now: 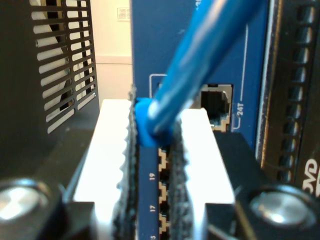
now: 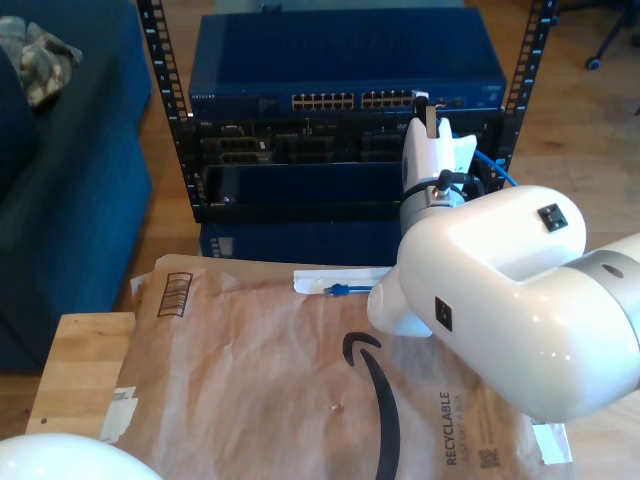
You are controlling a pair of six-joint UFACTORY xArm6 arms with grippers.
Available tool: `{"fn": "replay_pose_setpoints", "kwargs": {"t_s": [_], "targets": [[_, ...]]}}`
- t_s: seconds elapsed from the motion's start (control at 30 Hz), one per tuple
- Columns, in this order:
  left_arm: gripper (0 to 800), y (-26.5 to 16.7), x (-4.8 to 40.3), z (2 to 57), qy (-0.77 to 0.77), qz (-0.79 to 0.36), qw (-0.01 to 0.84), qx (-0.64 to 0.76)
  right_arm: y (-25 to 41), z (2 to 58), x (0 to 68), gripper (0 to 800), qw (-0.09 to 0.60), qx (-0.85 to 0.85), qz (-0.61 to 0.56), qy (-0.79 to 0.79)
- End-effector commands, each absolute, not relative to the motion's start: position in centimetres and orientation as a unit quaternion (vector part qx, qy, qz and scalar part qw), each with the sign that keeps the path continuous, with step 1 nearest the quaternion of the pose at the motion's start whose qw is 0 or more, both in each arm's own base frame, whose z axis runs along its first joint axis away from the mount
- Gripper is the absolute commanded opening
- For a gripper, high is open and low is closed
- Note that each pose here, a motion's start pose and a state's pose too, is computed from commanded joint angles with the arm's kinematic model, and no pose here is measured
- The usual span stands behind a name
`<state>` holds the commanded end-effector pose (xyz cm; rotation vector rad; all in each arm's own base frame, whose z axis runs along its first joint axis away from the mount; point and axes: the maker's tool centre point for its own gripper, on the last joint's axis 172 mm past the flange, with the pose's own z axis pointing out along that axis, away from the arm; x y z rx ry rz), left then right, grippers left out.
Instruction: Grab the cable and plug it in
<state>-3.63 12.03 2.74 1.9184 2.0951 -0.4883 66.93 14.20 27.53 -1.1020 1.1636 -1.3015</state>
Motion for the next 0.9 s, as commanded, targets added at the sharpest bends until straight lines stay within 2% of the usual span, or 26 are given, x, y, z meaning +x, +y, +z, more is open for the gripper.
{"fn": "replay_pose_setpoints", "kwargs": {"t_s": [0.9], "targets": [[800,12.03,-3.63,2.74,0.721,-0.168,0.129,0.66,14.2,27.53,67.12,0,0.514,-0.454,-0.544,0.483]]}}
